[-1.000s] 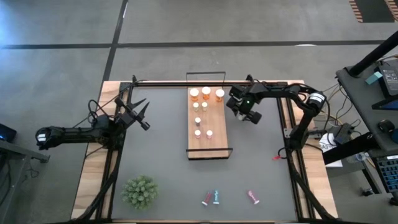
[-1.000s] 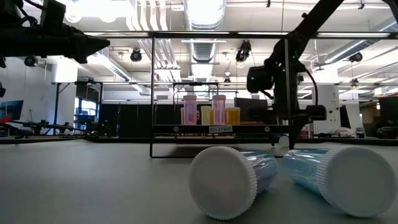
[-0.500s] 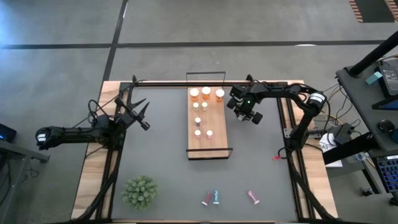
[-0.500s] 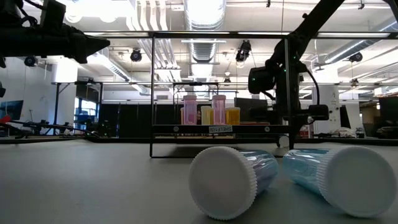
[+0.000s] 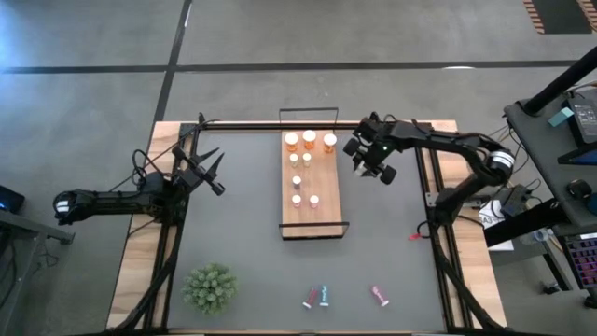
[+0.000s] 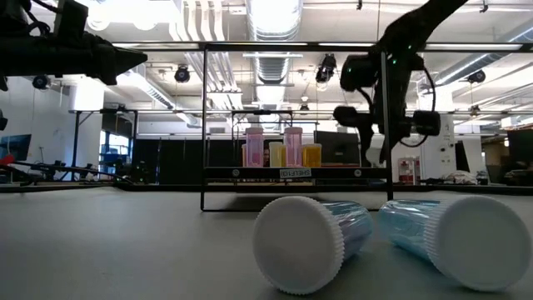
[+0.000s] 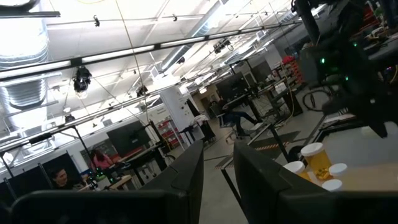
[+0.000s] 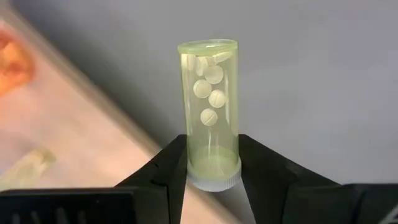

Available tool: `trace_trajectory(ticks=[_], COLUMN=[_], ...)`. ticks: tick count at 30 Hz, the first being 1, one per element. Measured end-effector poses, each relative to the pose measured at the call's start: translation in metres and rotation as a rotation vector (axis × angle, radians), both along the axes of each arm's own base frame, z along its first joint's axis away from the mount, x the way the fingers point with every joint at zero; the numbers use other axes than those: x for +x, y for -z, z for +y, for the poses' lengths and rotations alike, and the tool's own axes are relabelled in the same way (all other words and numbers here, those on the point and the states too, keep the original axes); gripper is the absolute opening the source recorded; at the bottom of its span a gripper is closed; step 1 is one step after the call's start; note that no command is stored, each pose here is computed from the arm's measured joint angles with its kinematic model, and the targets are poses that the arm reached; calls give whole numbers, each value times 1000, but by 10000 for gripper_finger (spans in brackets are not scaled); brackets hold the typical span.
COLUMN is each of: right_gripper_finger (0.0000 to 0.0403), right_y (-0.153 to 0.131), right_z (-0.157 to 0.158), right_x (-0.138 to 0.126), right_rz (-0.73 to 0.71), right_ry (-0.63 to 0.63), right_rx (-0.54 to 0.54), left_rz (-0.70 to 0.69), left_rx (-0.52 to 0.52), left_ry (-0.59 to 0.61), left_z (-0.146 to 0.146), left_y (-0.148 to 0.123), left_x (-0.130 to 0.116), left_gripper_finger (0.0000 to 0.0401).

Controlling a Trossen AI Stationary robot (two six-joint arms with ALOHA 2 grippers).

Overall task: Pick and place medicine bottles onto shelf by color
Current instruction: Put the yellow pill bottle on the shelf aligned with the other yellow pill bottles

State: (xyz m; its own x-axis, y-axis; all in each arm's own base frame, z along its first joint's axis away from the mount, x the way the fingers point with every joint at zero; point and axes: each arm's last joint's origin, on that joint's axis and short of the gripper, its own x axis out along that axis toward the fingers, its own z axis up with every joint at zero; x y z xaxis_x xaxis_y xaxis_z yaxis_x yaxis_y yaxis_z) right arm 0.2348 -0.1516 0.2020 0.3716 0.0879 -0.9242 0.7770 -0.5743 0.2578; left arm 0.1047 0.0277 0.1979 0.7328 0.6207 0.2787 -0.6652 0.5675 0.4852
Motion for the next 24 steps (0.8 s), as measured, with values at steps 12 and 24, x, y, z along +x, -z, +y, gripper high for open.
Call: trace_trajectory(ticks=[12, 24], right_gripper_finger=[114, 119], right_y=[-23, -24], right_z=[12, 1], right_x=[5, 27], right_rz=[-291, -550], right_ry=[-86, -72], right_rx=[235, 592], left_rz=[0, 0], left_rx=[0, 0], left_ry=[0, 0], left_z=[0, 0], left_y=[0, 0], left_x=[0, 0], left_gripper_finger=[72, 72])
